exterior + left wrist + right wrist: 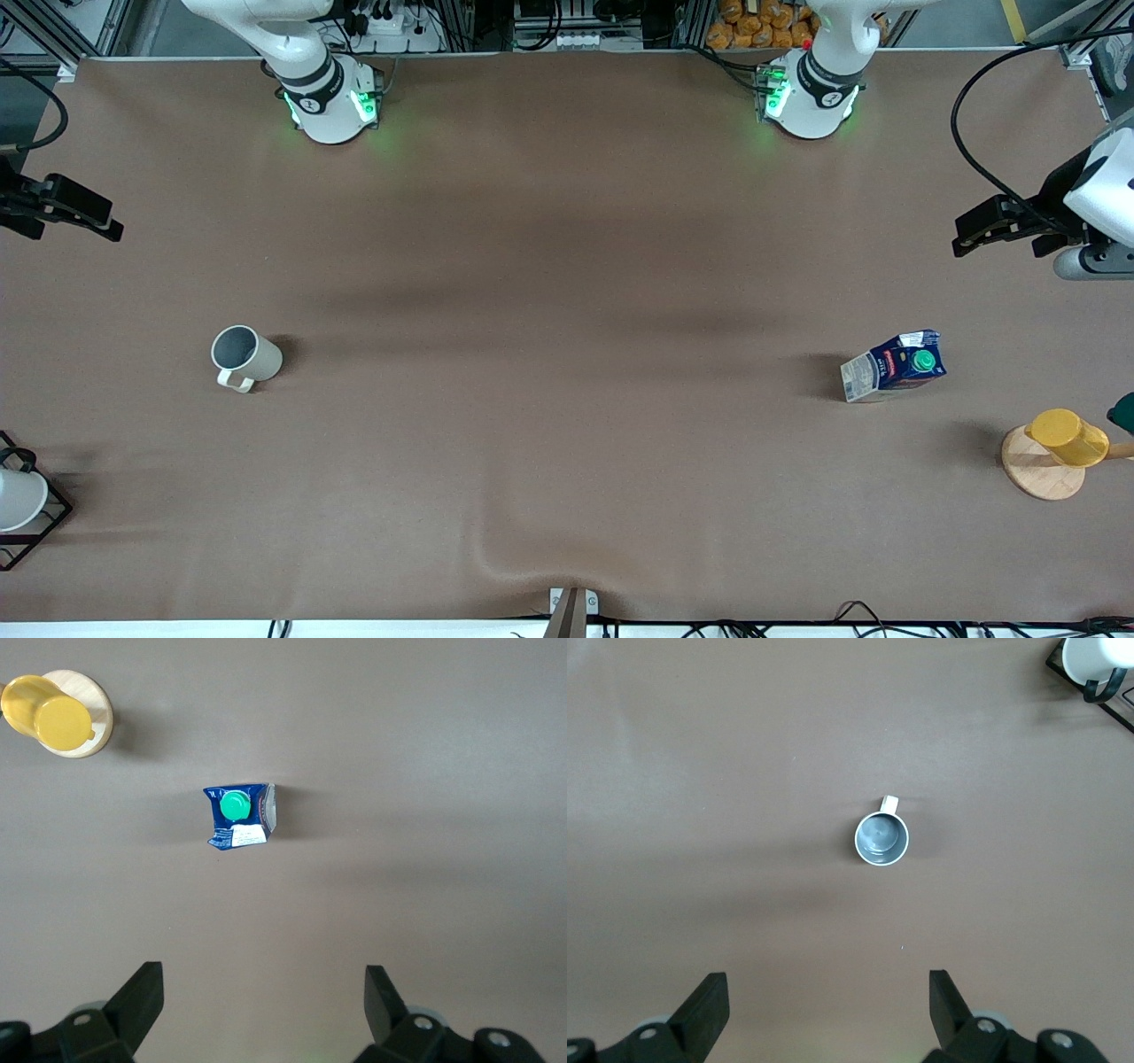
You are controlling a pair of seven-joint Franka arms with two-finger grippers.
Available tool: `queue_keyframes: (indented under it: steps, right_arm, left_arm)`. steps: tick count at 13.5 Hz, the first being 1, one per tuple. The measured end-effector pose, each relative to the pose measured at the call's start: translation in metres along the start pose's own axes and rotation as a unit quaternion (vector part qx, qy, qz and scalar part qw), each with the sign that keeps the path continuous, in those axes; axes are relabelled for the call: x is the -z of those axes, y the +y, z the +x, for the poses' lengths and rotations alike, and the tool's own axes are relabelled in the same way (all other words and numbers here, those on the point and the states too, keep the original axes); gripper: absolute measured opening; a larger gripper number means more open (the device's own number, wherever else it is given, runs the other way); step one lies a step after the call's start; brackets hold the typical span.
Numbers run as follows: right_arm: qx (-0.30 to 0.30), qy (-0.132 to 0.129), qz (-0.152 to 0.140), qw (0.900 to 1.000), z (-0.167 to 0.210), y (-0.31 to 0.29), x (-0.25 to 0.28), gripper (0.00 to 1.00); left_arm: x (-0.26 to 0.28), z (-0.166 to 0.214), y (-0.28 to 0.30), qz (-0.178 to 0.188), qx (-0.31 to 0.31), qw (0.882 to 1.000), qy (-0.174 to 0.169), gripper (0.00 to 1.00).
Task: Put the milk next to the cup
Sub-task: 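Reach the right gripper down toward the white mug, then grasp the mug with the right gripper while the left gripper reaches the milk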
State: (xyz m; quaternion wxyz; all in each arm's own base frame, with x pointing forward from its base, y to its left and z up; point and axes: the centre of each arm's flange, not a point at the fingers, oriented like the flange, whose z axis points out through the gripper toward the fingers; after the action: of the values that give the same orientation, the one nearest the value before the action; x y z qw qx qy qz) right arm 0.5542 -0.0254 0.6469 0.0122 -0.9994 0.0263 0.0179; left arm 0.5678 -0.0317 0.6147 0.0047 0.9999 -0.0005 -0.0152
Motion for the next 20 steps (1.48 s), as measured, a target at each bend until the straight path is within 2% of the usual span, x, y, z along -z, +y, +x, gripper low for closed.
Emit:
queue_keyframes:
  steps: [2, 5, 8, 12, 14, 15, 17, 20]
  right_arm:
    - [-0.004, -0.007, 0.0, 1.0, 0.005, 0.001, -0.009, 1.0]
    - [-0.015, -0.017, -0.002, 1.0, 0.034, 0.011, -0.05, 1.0]
    - [-0.028, -0.043, -0.005, 0.999, 0.067, 0.024, -0.112, 1.0]
    - [-0.049, -0.056, -0.01, 0.997, 0.102, 0.055, -0.22, 1.0]
    - [-0.076, -0.064, -0.009, 0.995, 0.095, 0.091, -0.277, 1.0]
    - [-0.087, -0.078, -0.008, 0.993, 0.085, 0.105, -0.301, 1.0]
    - [-0.097, -0.109, -0.004, 0.989, 0.065, 0.115, -0.335, 1.0]
    - [-0.099, -0.122, -0.003, 0.988, 0.045, 0.115, -0.373, 1.0]
  left_arm:
    - [0.001, 0.0, -0.001, 0.0, -0.004, 1.0, 0.002, 1.0]
    - [0.002, 0.0, -0.002, 0.0, -0.014, 1.0, 0.002, 1.0]
    - [0.0, 0.001, -0.006, 0.0, -0.009, 1.0, 0.0, 1.0]
    - [-0.001, 0.002, -0.014, -0.001, -0.005, 1.0, -0.001, 1.0]
    - [-0.001, 0.002, -0.014, -0.001, -0.005, 1.0, -0.001, 1.0]
    - [-0.001, 0.002, -0.013, -0.001, -0.006, 1.0, -0.001, 1.0]
    - [-0.003, 0.003, -0.014, -0.001, -0.005, 1.0, -0.002, 1.0]
    - [-0.015, 0.009, -0.02, -0.002, 0.0, 1.0, -0.014, 1.0]
